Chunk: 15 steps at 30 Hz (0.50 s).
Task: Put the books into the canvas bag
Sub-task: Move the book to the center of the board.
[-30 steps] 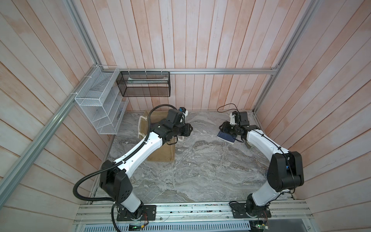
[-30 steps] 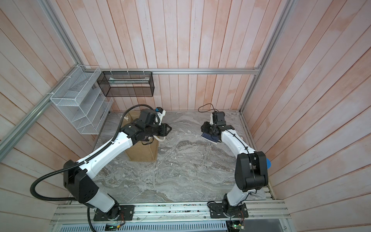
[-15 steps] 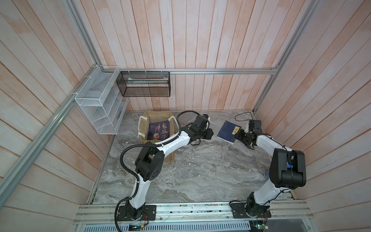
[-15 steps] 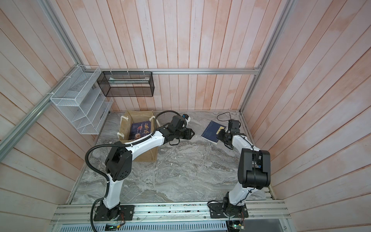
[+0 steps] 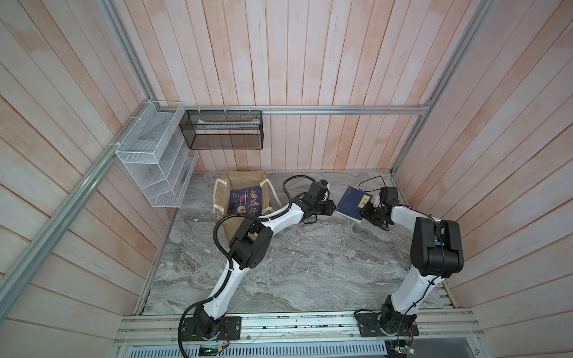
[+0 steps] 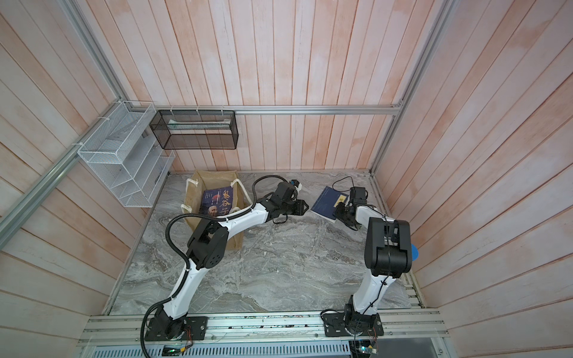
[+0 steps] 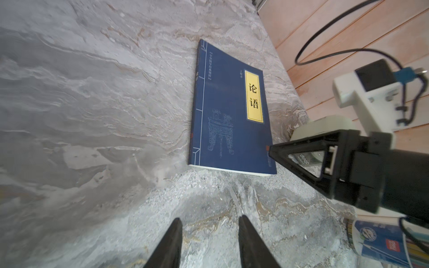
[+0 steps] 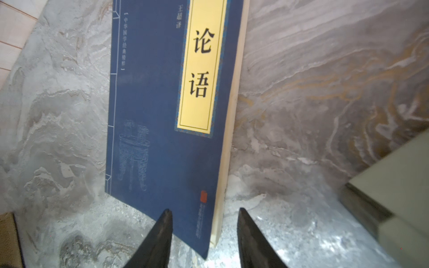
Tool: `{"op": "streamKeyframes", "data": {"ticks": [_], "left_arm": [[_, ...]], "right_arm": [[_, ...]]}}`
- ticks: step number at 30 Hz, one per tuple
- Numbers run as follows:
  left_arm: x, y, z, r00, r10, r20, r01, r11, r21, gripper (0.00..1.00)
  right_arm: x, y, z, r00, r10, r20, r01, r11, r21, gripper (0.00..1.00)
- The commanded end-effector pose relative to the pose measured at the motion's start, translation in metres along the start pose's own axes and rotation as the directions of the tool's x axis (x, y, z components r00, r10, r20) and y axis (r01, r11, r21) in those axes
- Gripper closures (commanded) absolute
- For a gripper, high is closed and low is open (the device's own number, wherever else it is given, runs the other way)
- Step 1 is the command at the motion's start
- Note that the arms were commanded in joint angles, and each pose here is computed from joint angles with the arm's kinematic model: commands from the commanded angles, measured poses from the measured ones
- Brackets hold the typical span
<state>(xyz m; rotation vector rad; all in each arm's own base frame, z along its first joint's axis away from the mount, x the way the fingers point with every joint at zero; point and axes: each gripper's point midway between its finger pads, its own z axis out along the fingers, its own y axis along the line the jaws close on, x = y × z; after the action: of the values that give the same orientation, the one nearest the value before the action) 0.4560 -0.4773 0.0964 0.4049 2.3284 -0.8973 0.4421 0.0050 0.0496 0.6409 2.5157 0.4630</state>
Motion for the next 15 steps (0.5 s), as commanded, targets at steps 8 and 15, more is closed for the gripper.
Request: {"op": "streamKeyframes", "data": {"ticks": [8,15], "left_arm": [[0.007,0.012,0.049,0.998,-0.051,0.022,0.050,0.998,0.034,0.57],[-0.003,0.015,0.057,0.995,-0.074,0.074,0.071,0.996,0.054,0.57]], "right_arm": [[-0.010,0.024,-0.006,1.000,0.010,0.013,-0.008,0.993,-0.122,0.60],[-0.009,0.031,-0.004,0.999,0.044,0.013,-0.041,0.982,-0.182,0.64]]}}
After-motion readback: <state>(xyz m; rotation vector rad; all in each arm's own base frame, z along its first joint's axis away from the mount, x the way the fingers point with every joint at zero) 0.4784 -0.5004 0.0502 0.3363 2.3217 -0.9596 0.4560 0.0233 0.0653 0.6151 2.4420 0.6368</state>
